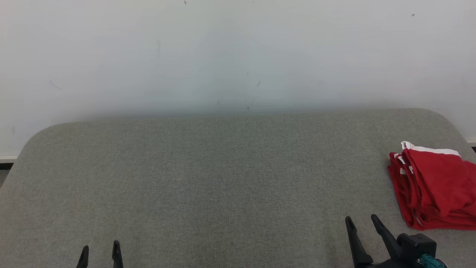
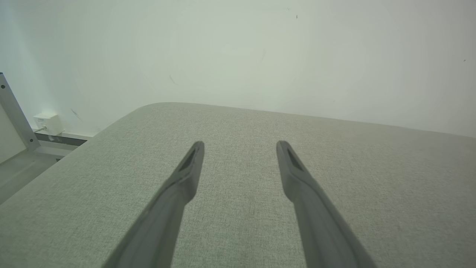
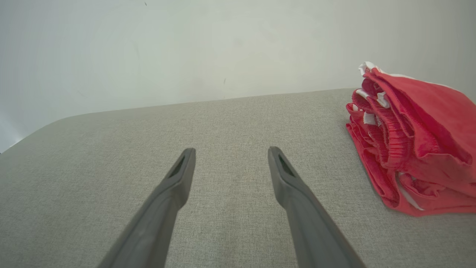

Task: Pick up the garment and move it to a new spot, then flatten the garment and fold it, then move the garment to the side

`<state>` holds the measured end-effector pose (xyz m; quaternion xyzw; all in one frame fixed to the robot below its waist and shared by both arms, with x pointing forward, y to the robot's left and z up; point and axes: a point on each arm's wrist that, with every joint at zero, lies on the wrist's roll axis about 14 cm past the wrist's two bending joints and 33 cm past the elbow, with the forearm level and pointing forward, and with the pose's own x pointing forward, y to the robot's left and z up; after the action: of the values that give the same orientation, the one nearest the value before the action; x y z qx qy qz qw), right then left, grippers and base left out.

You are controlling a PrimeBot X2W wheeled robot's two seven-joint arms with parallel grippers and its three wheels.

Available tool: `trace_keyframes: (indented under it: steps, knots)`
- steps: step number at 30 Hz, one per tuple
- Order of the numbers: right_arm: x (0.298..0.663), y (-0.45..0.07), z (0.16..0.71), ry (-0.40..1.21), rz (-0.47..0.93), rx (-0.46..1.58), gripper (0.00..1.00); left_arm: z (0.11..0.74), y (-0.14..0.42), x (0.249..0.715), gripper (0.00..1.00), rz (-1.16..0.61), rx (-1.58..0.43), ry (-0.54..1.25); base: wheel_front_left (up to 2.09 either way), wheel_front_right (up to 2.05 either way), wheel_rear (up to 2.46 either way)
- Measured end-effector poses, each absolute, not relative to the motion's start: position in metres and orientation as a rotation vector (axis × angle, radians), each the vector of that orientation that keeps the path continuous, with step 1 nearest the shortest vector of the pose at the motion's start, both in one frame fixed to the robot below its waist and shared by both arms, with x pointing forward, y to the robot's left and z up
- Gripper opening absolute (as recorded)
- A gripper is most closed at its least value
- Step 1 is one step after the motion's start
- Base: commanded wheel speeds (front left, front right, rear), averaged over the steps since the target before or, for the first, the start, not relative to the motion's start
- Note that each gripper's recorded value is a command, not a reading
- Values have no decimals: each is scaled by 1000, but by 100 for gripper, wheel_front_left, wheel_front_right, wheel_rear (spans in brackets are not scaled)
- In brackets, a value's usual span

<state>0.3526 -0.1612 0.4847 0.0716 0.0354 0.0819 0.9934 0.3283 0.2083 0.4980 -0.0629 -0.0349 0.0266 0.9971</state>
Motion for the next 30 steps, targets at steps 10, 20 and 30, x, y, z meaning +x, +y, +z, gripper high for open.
trace_keyframes:
  steps: [10, 20, 30]
  knots:
    - [348, -158, 483, 76, 163, 159, 100, 501, 206, 330, 100, 53, -130, -79, 0, 0, 0]
    - [349, -157, 481, 85, 169, 160, 100, 501, 204, 332, 100, 52, -126, -78, 0, 0, 0]
    - [349, -157, 479, 91, 167, 162, 100, 500, 204, 333, 100, 57, -120, -73, 0, 0, 0]
